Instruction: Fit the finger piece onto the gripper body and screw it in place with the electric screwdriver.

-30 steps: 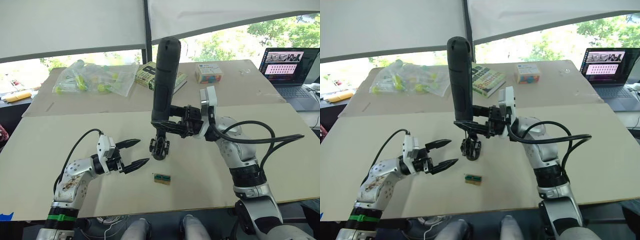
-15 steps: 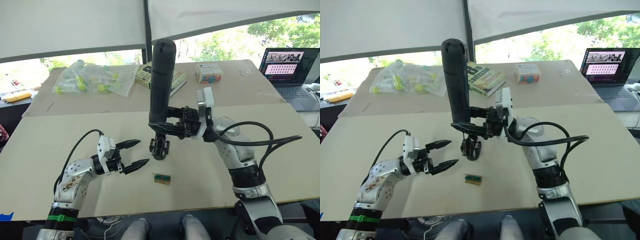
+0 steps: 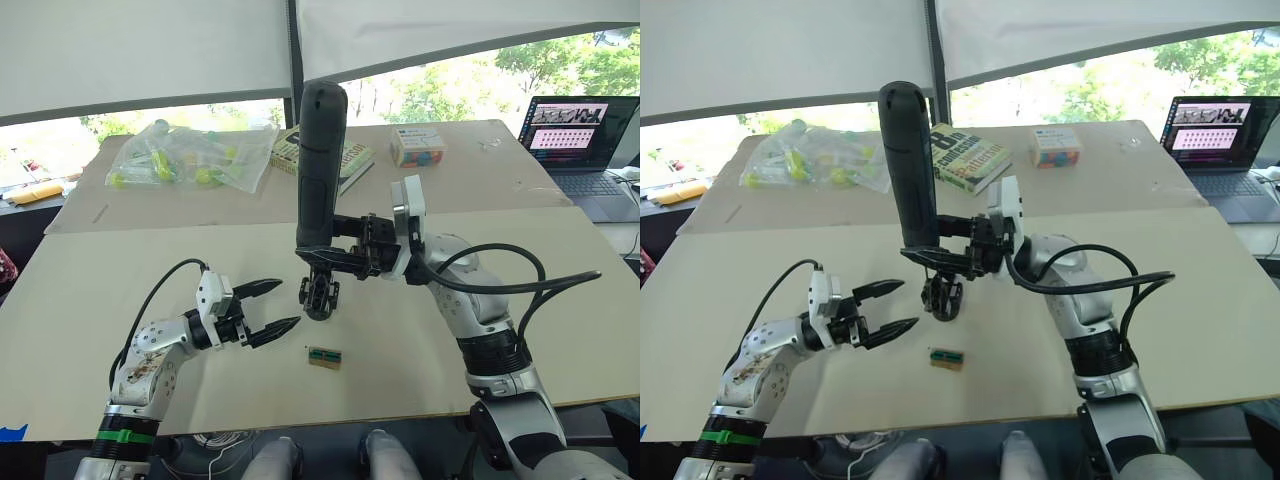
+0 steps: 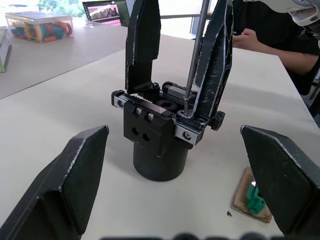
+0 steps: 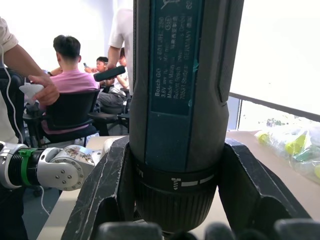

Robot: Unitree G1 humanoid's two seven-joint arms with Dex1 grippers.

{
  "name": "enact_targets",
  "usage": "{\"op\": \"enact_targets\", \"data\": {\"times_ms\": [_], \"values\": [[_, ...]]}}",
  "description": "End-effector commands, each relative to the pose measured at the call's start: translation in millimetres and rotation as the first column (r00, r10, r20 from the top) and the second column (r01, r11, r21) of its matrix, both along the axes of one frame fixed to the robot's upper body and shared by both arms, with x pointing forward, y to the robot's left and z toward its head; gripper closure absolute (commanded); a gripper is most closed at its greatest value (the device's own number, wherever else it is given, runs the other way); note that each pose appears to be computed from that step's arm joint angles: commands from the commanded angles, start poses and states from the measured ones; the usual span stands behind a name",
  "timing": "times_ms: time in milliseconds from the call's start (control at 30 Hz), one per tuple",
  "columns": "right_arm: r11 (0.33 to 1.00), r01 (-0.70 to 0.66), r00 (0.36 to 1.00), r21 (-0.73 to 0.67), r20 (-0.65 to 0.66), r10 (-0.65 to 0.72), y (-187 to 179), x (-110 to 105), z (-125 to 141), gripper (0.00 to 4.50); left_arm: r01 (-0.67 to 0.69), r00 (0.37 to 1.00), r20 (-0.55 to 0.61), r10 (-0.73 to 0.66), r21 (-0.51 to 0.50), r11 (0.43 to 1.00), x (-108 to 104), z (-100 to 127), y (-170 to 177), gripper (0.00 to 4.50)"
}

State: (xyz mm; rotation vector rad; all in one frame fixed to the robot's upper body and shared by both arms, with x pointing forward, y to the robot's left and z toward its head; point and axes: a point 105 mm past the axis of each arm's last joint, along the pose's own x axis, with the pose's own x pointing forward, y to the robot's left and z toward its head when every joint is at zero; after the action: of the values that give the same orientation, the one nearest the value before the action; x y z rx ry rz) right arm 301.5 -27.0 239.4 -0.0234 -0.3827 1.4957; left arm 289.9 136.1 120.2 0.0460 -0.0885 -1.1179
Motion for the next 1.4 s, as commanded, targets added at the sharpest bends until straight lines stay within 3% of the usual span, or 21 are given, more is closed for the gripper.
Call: {"op": "enact_targets", "data": {"times_ms": [33, 1100, 1400], "values": [[1.0, 0.0, 0.998, 0.012, 0.068, 0.0, -1.6, -4.8, 13.2, 2.58, 0.015, 0.999, 0.046, -0.015, 0.001, 1.0, -1.6, 12.7, -4.6, 0.0], [1.0, -0.007, 0.996, 0.003, 0.086, 0.006, -2.5, -3.0, 16.8, 2.58, 0.01, 0.999, 0.03, -0.011, 0.009, 1.0, -1.5, -3.5, 1.4, 0.0], [1.0, -0.018, 0.996, -0.003, 0.088, 0.018, -0.4, -5.4, 14.9, 2.58, -0.012, 1.0, 0.017, 0.01, 0.094, 0.996, 11.7, -19.7, -9.7, 0.0]]}}
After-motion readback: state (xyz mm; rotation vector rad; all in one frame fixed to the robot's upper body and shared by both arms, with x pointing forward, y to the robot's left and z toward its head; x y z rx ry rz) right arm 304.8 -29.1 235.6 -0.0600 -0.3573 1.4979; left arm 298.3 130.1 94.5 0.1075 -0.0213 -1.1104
